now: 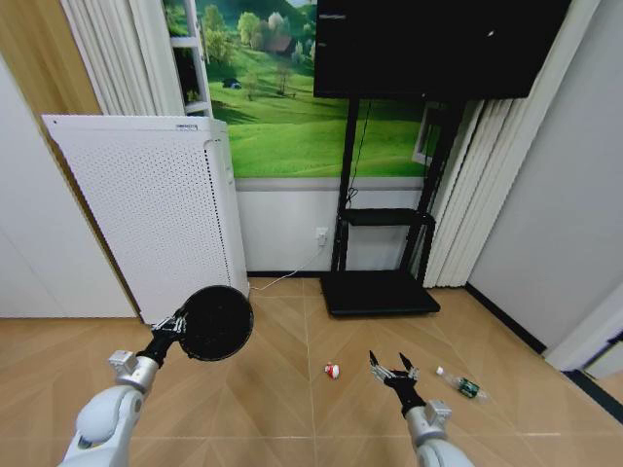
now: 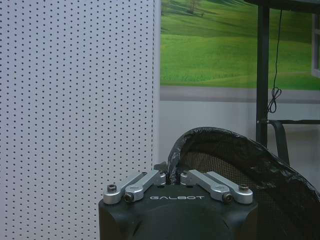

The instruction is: Pick up the trash bin and place the garbage on the floor into it.

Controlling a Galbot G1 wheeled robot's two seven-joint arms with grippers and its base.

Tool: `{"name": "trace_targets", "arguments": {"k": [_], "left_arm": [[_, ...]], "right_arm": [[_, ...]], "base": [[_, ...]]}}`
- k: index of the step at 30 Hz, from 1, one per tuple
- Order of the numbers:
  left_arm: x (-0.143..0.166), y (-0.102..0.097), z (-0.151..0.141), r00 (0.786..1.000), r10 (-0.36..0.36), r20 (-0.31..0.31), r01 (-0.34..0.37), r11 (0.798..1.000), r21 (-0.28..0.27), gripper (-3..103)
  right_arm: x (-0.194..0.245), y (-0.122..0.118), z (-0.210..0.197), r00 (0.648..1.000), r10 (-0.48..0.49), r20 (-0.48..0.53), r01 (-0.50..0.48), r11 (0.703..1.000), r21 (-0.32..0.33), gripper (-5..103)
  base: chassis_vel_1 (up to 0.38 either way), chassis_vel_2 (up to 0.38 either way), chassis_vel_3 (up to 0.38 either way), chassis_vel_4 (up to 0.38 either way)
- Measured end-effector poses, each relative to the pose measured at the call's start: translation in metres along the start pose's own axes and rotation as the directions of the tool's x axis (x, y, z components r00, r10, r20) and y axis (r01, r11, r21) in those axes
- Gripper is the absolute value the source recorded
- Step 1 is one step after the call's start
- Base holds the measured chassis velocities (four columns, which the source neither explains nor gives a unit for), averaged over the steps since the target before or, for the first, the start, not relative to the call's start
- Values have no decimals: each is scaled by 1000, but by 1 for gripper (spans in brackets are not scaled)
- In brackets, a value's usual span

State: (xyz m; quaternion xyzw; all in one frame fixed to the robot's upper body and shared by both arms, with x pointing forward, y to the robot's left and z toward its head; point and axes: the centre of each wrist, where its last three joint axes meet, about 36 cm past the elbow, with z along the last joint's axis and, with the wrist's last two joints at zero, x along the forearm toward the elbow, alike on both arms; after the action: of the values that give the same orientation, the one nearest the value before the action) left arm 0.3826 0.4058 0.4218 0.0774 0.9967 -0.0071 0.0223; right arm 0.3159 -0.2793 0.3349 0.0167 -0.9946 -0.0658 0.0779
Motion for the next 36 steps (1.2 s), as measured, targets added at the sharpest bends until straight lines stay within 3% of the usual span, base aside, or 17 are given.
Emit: {"name": "trace_targets", "arguments": {"k": [19,36], "left_arm": [[27,-5,3,999,-21,-36,21,1000,6,7],[27,-13,5,998,-29,-58,30,999,16,7]], "right_arm": [[0,1,-4,999,17,-28,-16,999,30,100],[1,-10,-2,999,31,-27,-30,998,51,100]], "base": [[0,0,0,0],[0,0,0,0]]}}
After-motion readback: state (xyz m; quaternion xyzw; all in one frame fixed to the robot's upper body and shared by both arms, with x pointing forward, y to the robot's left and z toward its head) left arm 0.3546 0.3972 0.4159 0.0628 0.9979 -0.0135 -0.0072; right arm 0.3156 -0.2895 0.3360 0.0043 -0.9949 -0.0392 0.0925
